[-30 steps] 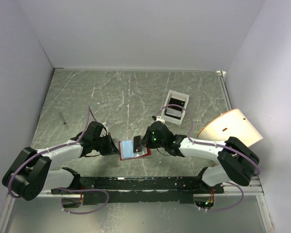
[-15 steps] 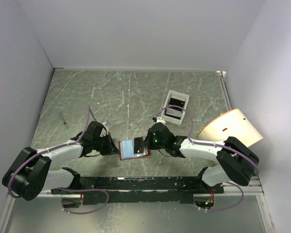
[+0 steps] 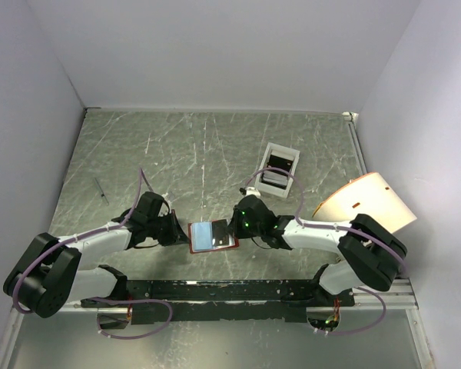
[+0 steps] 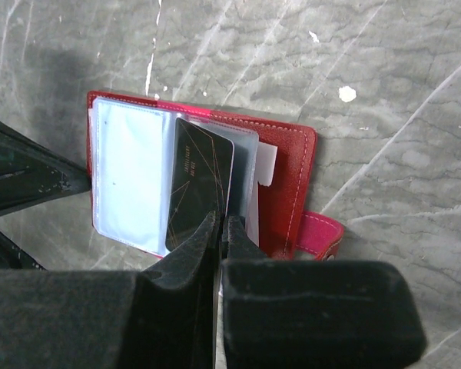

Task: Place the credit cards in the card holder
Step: Insert the credit card into the card holder.

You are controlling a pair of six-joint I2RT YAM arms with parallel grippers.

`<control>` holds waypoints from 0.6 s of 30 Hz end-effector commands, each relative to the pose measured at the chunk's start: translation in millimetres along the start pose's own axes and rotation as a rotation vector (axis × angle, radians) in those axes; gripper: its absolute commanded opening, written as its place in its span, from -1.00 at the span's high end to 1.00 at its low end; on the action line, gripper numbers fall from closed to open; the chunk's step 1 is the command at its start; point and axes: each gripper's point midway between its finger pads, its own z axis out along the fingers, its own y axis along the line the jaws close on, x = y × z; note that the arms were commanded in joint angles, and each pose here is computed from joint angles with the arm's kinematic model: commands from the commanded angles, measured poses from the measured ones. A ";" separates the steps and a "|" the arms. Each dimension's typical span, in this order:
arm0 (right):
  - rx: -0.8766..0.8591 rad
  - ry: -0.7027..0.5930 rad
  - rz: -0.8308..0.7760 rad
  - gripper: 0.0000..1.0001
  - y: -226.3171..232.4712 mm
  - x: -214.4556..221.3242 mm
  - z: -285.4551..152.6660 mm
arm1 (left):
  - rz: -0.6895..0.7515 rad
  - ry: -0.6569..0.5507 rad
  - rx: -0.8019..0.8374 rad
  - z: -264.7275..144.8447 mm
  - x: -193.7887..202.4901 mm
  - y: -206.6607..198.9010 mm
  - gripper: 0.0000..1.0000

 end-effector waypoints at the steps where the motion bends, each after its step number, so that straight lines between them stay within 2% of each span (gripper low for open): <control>1: 0.017 0.039 -0.028 1.00 -10.1 12.5 3.6 | 0.000 -0.021 0.026 1.3 -3.8 -2.9 0.86; 18: -0.016 0.057 0.005 1.00 -4.3 17.7 10.3 | -0.005 -0.007 0.034 3.2 -0.4 -3.2 0.86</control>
